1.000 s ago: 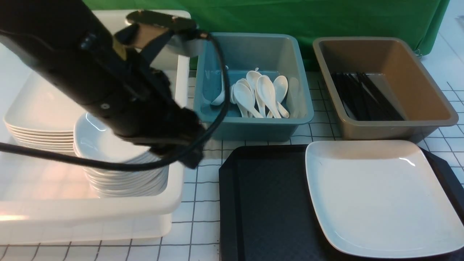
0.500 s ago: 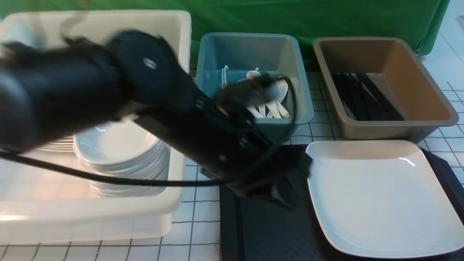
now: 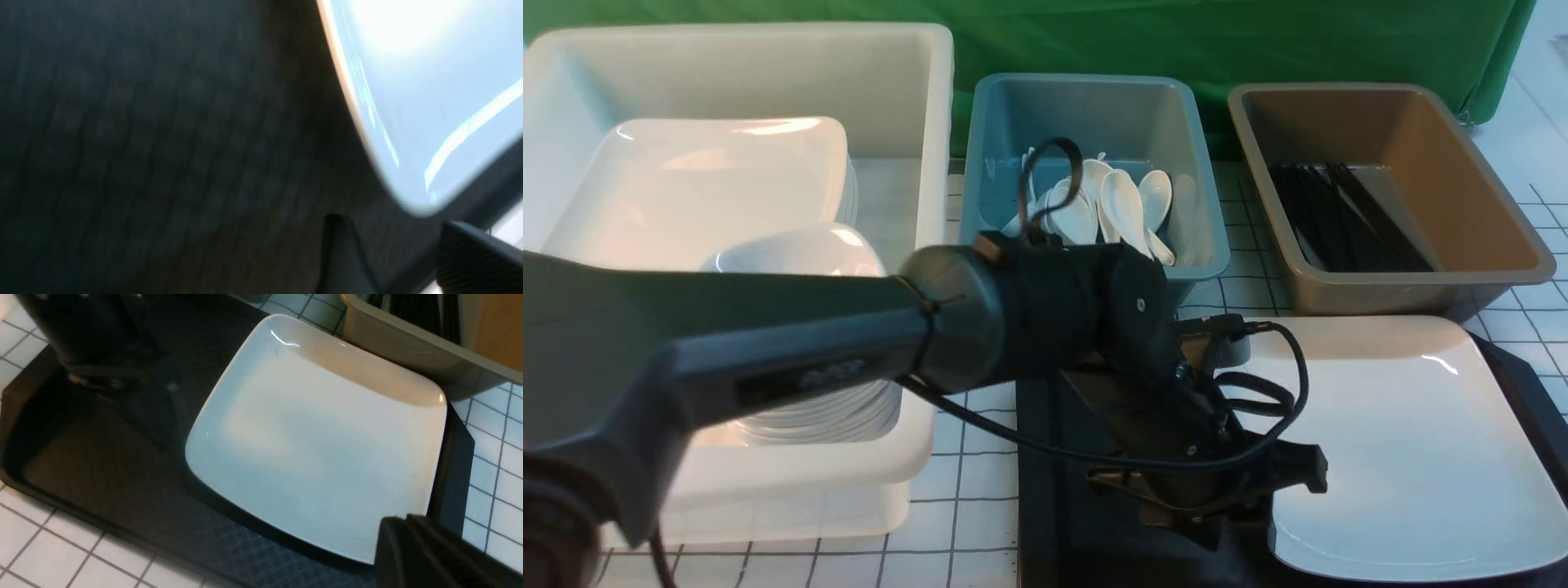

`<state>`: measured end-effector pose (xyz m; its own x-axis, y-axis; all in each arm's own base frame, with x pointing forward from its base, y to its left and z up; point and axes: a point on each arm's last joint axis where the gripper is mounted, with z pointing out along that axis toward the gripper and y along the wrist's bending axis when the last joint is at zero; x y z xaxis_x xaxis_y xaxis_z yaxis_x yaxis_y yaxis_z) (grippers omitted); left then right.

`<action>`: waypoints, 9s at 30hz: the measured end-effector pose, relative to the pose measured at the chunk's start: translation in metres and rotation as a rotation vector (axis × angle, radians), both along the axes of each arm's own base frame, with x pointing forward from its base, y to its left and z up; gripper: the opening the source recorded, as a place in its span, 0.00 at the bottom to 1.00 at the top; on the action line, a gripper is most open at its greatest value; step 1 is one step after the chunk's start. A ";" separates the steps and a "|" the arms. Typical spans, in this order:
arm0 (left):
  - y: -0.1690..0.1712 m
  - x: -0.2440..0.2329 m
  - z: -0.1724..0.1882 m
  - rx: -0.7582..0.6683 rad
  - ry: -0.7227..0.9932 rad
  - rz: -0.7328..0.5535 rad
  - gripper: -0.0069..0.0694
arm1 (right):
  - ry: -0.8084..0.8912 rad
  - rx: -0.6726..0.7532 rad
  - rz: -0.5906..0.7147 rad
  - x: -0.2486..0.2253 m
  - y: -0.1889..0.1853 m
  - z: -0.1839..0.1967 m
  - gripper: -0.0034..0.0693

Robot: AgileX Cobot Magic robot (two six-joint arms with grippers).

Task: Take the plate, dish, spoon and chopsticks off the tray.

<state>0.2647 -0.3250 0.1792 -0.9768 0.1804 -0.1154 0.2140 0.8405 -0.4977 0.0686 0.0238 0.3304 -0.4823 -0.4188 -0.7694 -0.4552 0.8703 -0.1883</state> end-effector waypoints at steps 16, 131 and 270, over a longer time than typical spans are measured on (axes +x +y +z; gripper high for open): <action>-0.008 0.022 -0.029 -0.013 -0.098 0.144 0.63 | 0.009 0.016 -0.014 0.000 0.000 0.000 0.05; 0.457 0.075 0.173 -0.072 -0.612 1.049 0.12 | -0.008 0.044 -0.027 0.001 0.001 0.002 0.10; 0.265 0.048 0.166 0.095 -0.313 0.045 0.09 | -0.359 0.369 -0.197 -0.015 -0.010 -0.145 0.17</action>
